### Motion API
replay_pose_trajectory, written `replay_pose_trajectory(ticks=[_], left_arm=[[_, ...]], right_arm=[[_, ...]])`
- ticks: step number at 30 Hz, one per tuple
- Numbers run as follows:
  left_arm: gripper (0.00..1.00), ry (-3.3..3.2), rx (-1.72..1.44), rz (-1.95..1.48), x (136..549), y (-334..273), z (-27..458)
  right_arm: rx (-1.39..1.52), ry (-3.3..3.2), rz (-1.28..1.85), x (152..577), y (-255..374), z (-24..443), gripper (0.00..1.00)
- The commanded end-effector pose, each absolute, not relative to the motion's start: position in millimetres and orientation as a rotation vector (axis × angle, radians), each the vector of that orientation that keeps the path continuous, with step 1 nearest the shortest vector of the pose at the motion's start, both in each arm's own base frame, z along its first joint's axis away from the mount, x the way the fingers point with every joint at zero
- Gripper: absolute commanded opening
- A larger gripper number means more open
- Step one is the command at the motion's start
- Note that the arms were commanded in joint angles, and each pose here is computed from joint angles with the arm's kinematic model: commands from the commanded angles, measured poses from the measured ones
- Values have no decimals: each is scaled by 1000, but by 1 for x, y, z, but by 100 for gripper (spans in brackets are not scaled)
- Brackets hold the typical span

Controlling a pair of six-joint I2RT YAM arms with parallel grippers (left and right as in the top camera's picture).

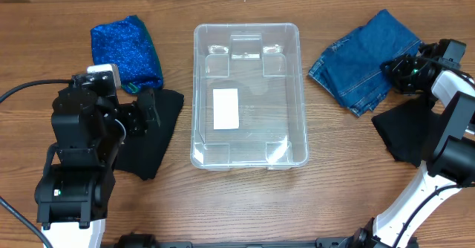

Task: Pack container
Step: 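Lift the jeans with the right gripper and carry them over the container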

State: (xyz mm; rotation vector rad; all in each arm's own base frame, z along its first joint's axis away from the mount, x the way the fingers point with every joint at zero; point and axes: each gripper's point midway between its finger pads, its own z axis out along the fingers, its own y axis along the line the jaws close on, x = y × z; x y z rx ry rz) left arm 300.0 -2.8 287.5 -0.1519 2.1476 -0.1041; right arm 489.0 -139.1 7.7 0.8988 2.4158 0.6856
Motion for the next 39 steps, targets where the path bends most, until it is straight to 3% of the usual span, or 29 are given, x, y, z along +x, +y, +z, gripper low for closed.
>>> replay_pose_trajectory(ticks=[1,5,13,24,32,39], left_arm=[[100,2123,-123,-114,301,-7,299],[100,2123,-123,-114,301,-7,299],[100,2123,-123,-114,301,-7,299],[100,2123,-123,-113,301,-7,299],[100,2122,-120,-111,301,-6,299],[100,2113,-124,-103,302,-5,301]], right_arm=[[976,2562,908,457,-85,-53,27],[912,2503,1041,471,-76,-32,19],[758,2378,1168,498,-72,26,18],[432,2143,1170,527,-74,177,16],[229,2007,1139,513,-62,271,16],[2,1876,1139,467,-33,365,16]])
